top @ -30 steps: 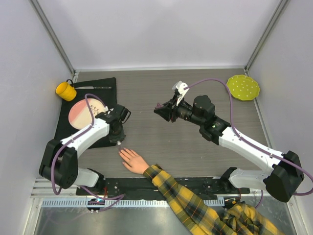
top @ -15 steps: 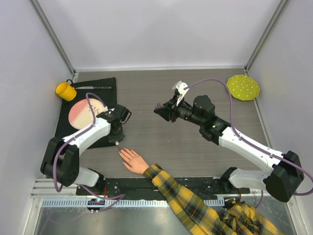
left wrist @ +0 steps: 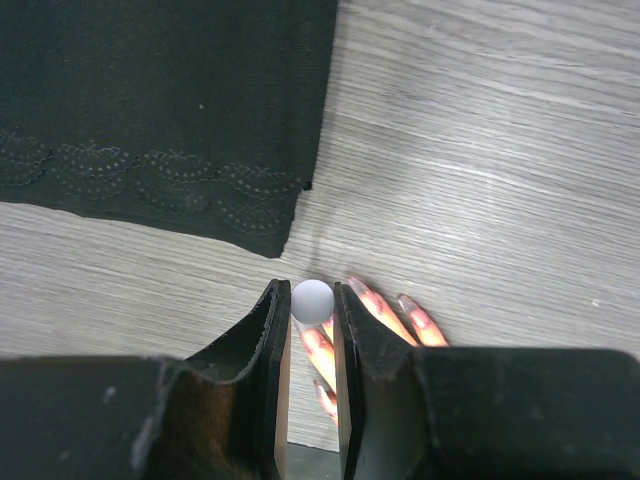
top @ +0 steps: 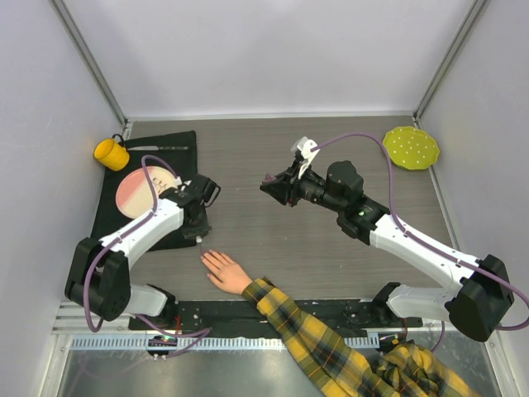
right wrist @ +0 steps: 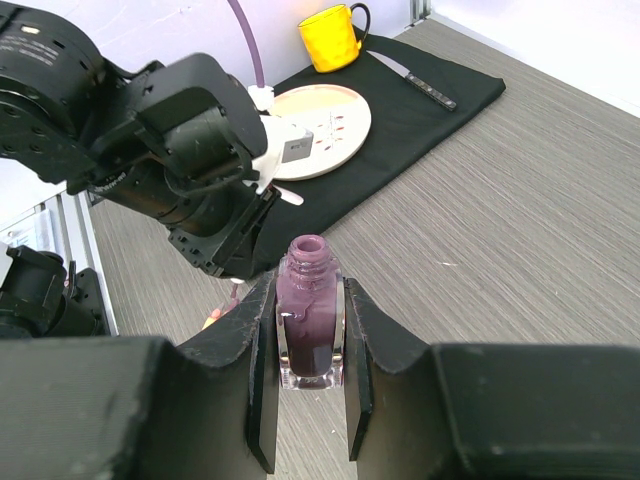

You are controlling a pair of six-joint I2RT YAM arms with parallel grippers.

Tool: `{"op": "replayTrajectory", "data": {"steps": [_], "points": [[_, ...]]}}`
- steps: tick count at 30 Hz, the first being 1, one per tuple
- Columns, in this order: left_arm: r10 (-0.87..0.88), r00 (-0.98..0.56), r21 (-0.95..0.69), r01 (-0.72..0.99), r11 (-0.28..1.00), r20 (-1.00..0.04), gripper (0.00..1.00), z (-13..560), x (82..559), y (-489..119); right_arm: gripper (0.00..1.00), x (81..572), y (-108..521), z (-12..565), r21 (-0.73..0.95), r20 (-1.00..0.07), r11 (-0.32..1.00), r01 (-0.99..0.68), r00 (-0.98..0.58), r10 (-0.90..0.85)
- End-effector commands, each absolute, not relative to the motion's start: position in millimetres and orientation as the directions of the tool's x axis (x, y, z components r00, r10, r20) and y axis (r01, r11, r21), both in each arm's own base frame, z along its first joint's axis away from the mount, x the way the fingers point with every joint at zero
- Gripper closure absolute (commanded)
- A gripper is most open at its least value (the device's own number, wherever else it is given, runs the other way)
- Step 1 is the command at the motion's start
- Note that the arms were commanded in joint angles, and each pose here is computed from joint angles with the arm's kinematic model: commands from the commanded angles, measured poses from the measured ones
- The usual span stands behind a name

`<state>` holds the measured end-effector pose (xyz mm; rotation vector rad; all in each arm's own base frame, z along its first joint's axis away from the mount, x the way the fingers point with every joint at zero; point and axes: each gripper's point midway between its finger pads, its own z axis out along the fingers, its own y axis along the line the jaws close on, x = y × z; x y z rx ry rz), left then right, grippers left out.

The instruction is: Paint the nails

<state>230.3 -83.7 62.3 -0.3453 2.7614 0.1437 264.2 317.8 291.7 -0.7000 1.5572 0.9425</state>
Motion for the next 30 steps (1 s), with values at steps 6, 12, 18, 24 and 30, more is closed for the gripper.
{"op": "replayTrajectory", "data": {"steps": [6, 12, 18, 24, 30], "points": [[-0.227, -0.907, -0.016, -0.236, 0.972, -0.355, 1.0, 75.3, 233.8, -95.6, 0.99, 266.6, 318.5, 321.8, 0.167, -0.985, 0.493, -0.854, -0.125, 0.117], [-0.219, -0.913, 0.001, -0.234, 0.972, -0.345, 1.0, 69.2, 233.0, -94.4, 0.99, 267.6, 319.2, 321.1, 0.169, -0.985, 0.495, -0.852, -0.128, 0.117], [-0.226, -0.909, 0.001, -0.242, 0.97, -0.349, 1.0, 65.8, 234.6, -94.0, 0.99, 267.4, 318.9, 321.3, 0.168, -0.985, 0.495, -0.853, -0.126, 0.116], [-0.225, -0.913, 0.014, -0.245, 0.97, -0.34, 1.0, 60.8, 233.5, -92.7, 0.99, 267.1, 318.6, 321.6, 0.166, -0.985, 0.495, -0.853, -0.125, 0.115], [-0.224, -0.914, 0.026, -0.247, 0.969, -0.339, 1.0, 57.0, 233.6, -91.0, 0.99, 267.5, 318.7, 320.2, 0.169, -0.985, 0.496, -0.851, -0.129, 0.114]]}}
